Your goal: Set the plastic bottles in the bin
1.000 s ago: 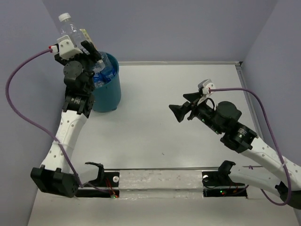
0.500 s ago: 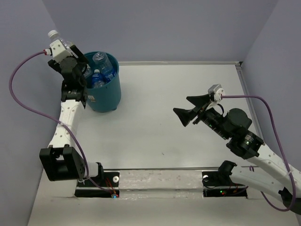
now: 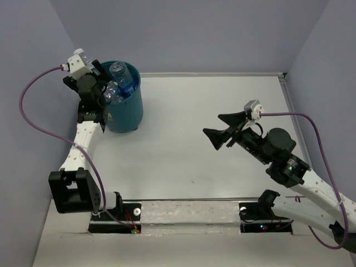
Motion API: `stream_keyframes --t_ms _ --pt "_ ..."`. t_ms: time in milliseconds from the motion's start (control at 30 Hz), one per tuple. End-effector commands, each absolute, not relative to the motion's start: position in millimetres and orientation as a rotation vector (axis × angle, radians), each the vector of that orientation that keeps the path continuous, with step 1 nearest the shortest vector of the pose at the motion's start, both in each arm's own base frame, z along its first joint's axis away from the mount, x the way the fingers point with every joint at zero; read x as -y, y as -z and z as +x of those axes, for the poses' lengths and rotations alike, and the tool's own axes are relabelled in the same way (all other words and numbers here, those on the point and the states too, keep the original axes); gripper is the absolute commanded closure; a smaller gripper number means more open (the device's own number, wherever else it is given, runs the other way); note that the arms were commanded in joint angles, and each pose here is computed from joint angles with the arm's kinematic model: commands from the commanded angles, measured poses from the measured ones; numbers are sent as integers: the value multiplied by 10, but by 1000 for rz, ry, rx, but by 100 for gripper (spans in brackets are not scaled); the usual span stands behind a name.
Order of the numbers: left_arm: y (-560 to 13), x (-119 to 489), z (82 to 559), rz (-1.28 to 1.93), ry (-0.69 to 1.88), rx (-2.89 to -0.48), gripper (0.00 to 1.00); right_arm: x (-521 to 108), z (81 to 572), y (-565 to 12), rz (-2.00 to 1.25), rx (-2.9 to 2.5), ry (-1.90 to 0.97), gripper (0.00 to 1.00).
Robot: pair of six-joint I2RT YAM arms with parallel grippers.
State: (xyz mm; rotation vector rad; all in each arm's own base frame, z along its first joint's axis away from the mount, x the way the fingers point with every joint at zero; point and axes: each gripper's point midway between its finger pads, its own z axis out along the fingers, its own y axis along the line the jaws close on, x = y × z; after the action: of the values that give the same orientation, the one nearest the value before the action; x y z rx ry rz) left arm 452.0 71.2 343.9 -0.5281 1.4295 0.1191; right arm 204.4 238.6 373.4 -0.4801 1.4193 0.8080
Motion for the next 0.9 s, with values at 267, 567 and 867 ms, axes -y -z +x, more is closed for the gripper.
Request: stream_keyframes --t_ms 267,567,867 --pt "-4564 -454 3854 -526 22 -1116 1 -2411 2009 -3997 -450 -1343 -866 12" --pt "-5274 -440 2981 -560 165 -920 1 -2382 2037 -4191 -425 -1314 -855 0" --pt "-5299 223 2260 -330 553 -928 1 -2079 1875 -4599 -358 -1200 -850 0"
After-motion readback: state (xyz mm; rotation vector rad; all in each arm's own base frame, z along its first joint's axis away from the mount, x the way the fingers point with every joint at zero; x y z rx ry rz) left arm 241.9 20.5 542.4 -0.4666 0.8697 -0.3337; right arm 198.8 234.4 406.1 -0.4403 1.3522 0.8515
